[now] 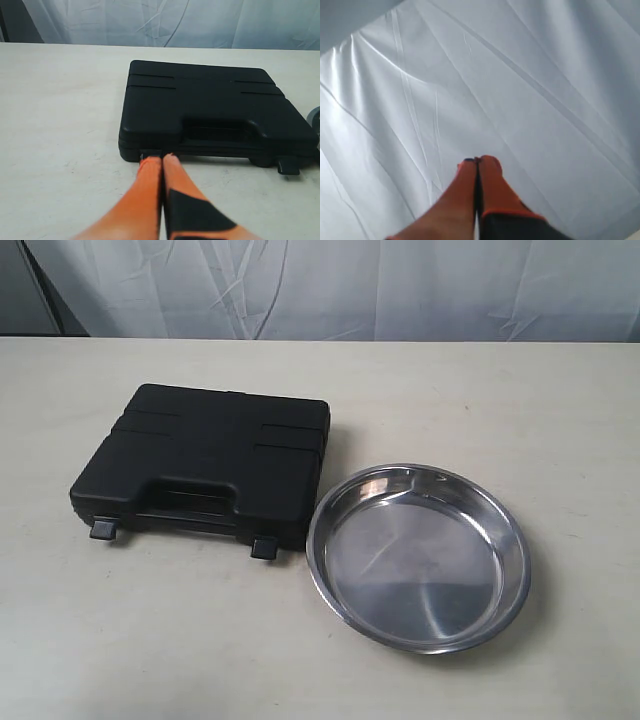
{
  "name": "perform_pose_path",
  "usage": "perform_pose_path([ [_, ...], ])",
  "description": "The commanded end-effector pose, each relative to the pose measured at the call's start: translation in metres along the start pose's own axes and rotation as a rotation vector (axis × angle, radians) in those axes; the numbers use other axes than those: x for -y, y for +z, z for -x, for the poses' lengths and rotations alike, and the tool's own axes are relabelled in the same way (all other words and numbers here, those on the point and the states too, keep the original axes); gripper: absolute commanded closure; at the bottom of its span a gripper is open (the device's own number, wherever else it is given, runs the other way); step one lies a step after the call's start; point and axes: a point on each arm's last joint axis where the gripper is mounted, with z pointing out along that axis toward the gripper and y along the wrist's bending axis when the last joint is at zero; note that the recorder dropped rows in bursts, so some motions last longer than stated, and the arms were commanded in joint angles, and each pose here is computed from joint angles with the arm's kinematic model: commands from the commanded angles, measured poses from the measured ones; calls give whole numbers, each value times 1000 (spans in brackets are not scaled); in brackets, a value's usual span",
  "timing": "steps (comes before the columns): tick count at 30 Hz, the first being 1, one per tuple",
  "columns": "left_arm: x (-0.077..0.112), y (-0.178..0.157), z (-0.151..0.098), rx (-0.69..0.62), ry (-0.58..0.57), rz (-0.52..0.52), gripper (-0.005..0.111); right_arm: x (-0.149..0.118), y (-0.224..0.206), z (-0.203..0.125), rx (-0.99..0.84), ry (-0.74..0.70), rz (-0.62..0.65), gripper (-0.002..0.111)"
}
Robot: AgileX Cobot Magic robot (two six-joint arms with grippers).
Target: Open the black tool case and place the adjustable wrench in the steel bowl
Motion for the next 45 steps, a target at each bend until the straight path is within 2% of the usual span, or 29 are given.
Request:
perform_pose_path([
  [1,0,0,0,11,-4,-4,107,0,-1,3,34,120,9,109],
  [3,0,0,0,11,-4,-4,107,0,-1,3,37,136,6,109],
  [7,0,0,0,11,-4,-4,107,-2,-1,2,20,313,26,109],
  [10,0,0,0,11,-4,-4,107,-7,0,-4,-63,310,68,109],
  [13,0,0,0,11,-4,-4,107,-31,11,9,-152,115,157,109],
  [17,0,0,0,11,-4,-4,107,-60,49,36,-276,-219,153,109],
  [21,0,0,0,11,-4,-4,107,-94,105,47,-357,-512,316,109],
  [24,0,0,0,11,-4,-4,107,-116,152,37,-472,-563,491,109],
  [27,0,0,-1,9,-4,-4,107,-128,194,12,-697,-542,663,109],
  [29,0,0,0,11,-4,-4,107,-131,222,-5,-778,-467,733,109],
  [31,0,0,0,11,-2,-3,107,-132,250,-21,-803,-456,751,109],
  [33,0,0,0,11,-2,-3,107,-130,281,-40,-767,-522,681,109],
  [34,0,0,0,11,-2,-3,107,-124,298,-49,-730,-587,585,109],
  [37,0,0,0,11,-2,-3,107,-104,340,-62,-563,-911,228,109],
  [40,0,0,0,11,-2,-3,107,-73,364,-67,-471,-1223,-192,109],
  [41,0,0,0,11,-2,-3,107,-66,365,-68,-486,-1273,-297,109],
  [43,0,0,0,11,-2,-3,107,-45,358,-73,-667,-1344,-533,109],
  [45,0,0,0,11,-2,-3,107,-33,344,-87,-947,-1262,-634,109],
])
